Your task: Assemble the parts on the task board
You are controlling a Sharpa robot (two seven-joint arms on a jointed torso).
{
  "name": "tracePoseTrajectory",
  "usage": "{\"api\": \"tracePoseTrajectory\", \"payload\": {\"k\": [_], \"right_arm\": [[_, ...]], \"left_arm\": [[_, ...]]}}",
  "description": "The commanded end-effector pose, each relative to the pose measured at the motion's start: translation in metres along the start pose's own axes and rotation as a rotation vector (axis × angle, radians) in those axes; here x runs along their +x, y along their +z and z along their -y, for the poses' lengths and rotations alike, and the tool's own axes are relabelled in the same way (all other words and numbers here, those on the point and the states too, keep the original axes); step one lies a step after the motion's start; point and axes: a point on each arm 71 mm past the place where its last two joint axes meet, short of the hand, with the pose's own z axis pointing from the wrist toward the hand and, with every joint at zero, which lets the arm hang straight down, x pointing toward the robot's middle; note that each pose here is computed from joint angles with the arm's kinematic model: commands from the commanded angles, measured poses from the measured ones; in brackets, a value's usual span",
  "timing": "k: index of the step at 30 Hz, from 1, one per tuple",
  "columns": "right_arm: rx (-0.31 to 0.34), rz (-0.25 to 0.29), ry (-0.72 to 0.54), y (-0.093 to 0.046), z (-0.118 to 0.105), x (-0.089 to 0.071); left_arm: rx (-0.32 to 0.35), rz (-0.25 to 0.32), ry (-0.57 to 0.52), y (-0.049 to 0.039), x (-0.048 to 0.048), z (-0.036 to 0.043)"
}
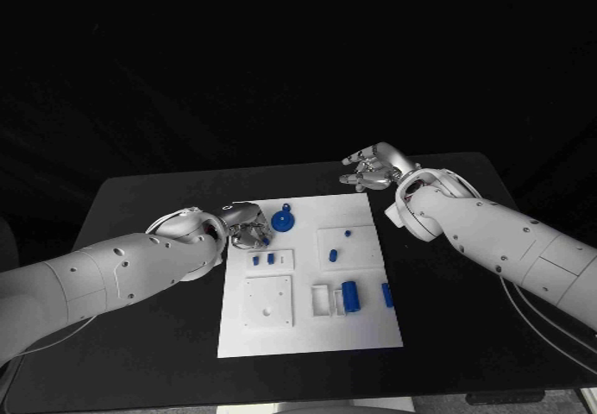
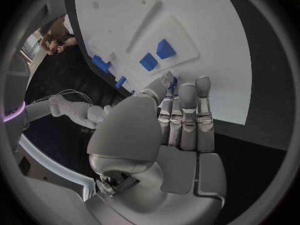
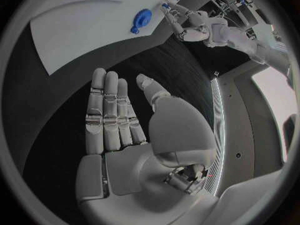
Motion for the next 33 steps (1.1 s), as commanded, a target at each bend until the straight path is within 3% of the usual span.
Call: {"api": "tracePoseTrajectory", "payload": {"k": [1, 12, 23, 33], "right_arm": [[-0.011, -0.009, 0.004, 0.000, -0.001, 0.001], [-0.010, -0.011, 0.004, 0.000, -0.001, 0.001], [-0.009, -0.010, 0.004, 0.000, 0.000, 0.000], [-0.009, -0.005, 0.000, 0.000, 0.000, -0.001]], "left_arm": [[-0.009, -0.022, 0.047, 0.0003, 0.0052, 0.0002], [-0.013, -0.041, 0.092, 0.0002, 0.0118, -0.0009], [-0.027, -0.014, 0.096, -0.0013, 0.0103, -0.0046], [-0.053, 0.006, 0.098, -0.0034, 0.0074, -0.0125]]}}
